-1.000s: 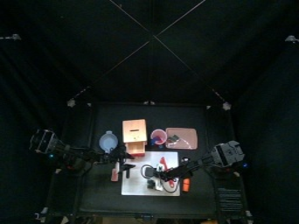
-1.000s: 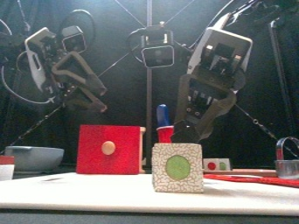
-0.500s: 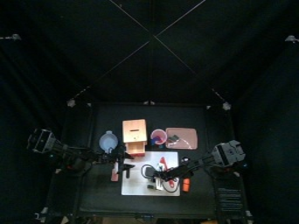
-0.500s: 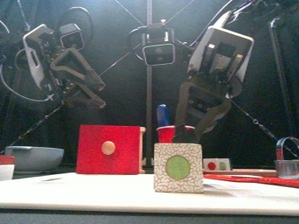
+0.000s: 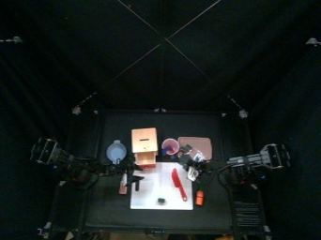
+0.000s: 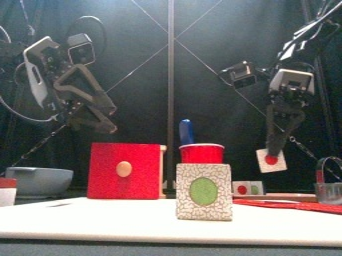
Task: Place sushi on board then cut the sushi with the knife then place the pieces on the plate
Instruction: Place the 4 sushi pieces on the plate
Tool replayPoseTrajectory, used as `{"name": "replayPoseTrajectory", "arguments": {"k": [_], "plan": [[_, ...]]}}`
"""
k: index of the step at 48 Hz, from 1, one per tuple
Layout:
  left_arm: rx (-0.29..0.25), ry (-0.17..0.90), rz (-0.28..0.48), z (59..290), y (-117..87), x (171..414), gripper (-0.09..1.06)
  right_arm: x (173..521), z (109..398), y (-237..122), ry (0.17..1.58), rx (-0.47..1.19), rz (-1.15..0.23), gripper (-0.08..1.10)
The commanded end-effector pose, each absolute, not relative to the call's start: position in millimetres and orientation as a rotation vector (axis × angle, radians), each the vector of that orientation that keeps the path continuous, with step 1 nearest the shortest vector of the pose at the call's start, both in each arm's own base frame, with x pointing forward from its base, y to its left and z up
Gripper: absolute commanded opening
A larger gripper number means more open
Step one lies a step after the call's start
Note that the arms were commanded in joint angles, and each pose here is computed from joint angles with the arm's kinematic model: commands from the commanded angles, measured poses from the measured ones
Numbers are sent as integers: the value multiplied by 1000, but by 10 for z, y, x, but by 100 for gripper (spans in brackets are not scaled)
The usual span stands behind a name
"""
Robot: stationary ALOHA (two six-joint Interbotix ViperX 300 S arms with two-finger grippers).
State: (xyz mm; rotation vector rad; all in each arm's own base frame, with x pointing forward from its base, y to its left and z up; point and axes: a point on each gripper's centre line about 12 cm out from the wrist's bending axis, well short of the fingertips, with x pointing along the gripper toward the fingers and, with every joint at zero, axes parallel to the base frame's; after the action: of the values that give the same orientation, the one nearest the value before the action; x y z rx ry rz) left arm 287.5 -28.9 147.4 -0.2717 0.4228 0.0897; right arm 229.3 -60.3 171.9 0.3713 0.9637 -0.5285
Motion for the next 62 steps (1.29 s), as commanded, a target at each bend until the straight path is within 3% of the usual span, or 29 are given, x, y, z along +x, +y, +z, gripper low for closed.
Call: {"name": "replayPoseTrajectory", "arguments": {"k": [1, 14, 24, 35, 44, 57, 62], "plan": [[-273, 394, 88, 1540, -293, 2945, 88, 2054, 1675, -857, 887, 437, -625, 49], [-274, 392, 95, 1544, -275, 2951, 88, 1893, 1554, -1273, 758, 476, -735, 50], [-275, 392, 95, 1544, -275, 2951, 88, 1958, 1429, -1396, 762, 480, -736, 54], [-277, 404, 94, 1525, -277, 2939, 88, 2035, 1327, -1459, 808, 460, -727, 69], [-276, 405, 95, 1518, -275, 2931, 88, 2074, 1374, -1478, 791, 462, -728, 84], [-275, 410, 96, 1507, -274, 2922, 88, 2020, 1601, -1389, 763, 443, -739, 84], [-277, 408, 96, 1511, -274, 2926, 88, 2118, 1810, -1155, 691, 428, -647, 84]]}}
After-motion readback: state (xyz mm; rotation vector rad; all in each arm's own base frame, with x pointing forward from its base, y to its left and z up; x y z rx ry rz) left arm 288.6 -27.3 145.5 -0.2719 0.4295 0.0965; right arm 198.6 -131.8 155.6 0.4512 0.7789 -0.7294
